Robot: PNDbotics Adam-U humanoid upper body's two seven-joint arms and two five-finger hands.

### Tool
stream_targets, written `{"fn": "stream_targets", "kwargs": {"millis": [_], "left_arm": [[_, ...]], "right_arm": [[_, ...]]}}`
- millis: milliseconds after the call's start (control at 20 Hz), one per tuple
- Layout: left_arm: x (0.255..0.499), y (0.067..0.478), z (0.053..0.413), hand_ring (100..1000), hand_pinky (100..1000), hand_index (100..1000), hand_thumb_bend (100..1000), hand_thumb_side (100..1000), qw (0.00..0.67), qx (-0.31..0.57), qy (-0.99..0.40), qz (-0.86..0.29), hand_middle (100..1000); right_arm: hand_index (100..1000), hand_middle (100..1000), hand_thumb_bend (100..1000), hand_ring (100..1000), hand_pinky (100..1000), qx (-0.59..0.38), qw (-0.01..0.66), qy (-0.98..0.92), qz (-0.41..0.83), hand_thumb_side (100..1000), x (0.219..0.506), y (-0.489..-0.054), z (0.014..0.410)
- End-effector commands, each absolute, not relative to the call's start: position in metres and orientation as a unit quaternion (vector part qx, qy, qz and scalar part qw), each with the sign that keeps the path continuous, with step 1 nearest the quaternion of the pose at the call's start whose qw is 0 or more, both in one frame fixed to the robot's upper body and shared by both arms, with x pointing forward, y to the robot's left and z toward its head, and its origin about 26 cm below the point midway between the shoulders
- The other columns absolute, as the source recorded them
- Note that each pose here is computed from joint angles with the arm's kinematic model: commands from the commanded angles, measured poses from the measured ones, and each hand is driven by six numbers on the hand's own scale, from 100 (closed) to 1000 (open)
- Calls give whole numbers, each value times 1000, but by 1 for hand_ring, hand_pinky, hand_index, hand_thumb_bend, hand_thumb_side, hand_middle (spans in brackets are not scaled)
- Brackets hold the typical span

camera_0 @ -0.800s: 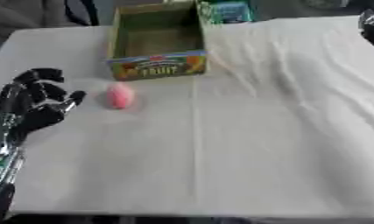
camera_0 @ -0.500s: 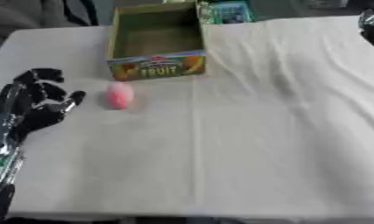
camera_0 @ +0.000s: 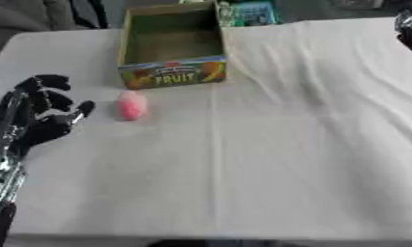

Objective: Pick up objects on the table and place them in the box.

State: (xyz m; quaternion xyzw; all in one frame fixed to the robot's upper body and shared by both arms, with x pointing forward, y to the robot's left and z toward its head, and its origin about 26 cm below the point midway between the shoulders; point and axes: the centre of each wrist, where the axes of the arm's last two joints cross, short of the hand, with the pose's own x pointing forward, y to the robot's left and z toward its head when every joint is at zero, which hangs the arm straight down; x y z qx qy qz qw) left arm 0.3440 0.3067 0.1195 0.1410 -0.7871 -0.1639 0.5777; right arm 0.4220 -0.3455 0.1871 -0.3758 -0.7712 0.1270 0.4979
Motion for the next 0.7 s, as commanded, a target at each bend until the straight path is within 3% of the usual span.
{"fn": "stream_targets", "kwargs": {"millis": [50,350,700], "left_arm": [[348,312,138,543,561,716,640,108,555,180,-785,-208,601],[361,310,153,561,580,747,716,167,537,241,-751,-298,621],[376,304,172,578,602,775,762,165,508,294,-702,-402,638]], "right_arm": [[894,712,100,879,735,-380,477,-783,126,466,422,-345,205],[895,713,100,880,735,-378,477,-783,129,465,422,-343,205],[895,713,100,880,735,-378,479,-782,130,464,423,-343,203]]}}
